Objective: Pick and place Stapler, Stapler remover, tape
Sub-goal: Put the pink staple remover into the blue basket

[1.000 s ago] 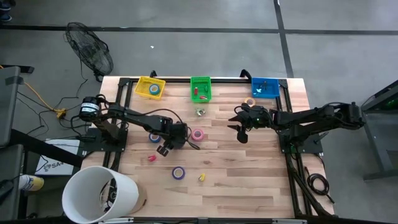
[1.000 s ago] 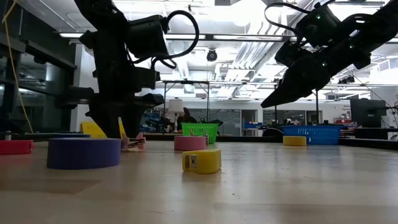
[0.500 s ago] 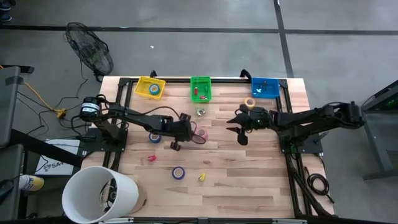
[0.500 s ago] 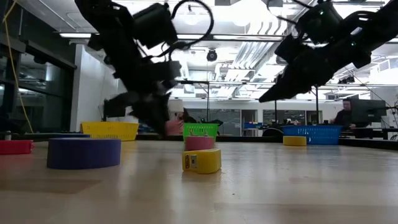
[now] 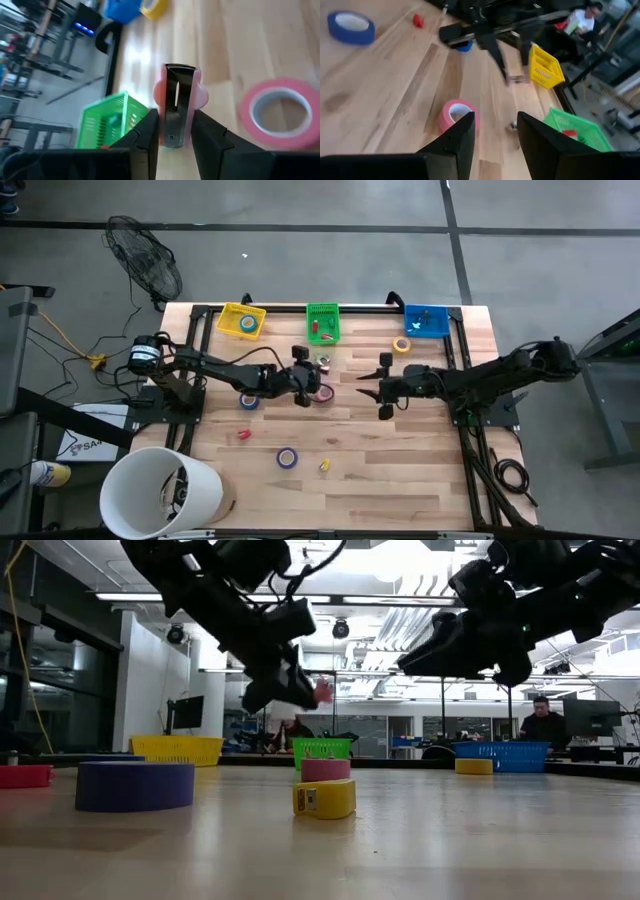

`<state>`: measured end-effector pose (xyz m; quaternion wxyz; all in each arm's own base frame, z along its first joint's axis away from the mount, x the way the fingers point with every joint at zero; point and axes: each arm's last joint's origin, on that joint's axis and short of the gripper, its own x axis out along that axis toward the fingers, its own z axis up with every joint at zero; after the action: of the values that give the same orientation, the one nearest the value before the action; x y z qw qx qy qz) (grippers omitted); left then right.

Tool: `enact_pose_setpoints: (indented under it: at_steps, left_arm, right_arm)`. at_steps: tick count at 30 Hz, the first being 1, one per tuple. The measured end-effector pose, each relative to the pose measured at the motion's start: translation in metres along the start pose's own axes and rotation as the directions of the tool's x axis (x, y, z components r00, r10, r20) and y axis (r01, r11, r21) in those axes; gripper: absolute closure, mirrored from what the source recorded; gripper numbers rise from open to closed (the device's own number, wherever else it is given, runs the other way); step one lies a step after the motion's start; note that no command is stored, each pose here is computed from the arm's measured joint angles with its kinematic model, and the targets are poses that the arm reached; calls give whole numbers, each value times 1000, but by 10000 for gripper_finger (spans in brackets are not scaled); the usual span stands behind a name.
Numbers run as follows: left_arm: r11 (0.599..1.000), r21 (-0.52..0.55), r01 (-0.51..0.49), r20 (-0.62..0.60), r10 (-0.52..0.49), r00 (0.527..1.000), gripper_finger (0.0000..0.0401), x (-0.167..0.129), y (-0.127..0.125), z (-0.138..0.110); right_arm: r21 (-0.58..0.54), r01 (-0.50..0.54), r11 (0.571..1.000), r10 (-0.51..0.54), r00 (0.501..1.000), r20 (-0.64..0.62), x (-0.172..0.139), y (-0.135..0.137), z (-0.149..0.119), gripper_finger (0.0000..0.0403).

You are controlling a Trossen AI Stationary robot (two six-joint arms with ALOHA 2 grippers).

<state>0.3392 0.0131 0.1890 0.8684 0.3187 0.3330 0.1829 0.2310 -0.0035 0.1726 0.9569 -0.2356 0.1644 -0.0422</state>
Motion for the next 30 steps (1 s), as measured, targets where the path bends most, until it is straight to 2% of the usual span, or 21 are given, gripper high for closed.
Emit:
enact_pose_setpoints:
  at_steps: [6, 13, 19, 22, 26, 30]
  left_arm:
    - [999, 13, -41, 56, 40, 998, 319, 0, 4, 6]
    - [997, 20, -69, 41, 68, 997, 319, 0, 5, 6]
    - [997, 30, -70, 12, 69, 998, 319, 0, 4, 4]
    - [997, 30, -65, -3, 65, 998, 319, 0, 4, 2]
    - [998, 21, -67, -3, 67, 998, 319, 0, 4, 2]
    - [998, 20, -67, -2, 67, 998, 319, 0, 4, 3]
  right_arm:
    - [-55, 98, 994, -101, 994, -42, 22, 1, 5, 265]
    - [-165, 137, 977, -153, 985, -82, 57, -1, 19, 265]
    - [-247, 248, 937, -293, 942, -166, 77, -5, 26, 249]
    - [-262, 236, 936, -284, 945, -164, 81, -5, 28, 227]
    - [-251, 182, 951, -221, 965, -138, 83, -4, 31, 197]
    - [-248, 161, 955, -198, 971, -131, 84, -5, 32, 181]
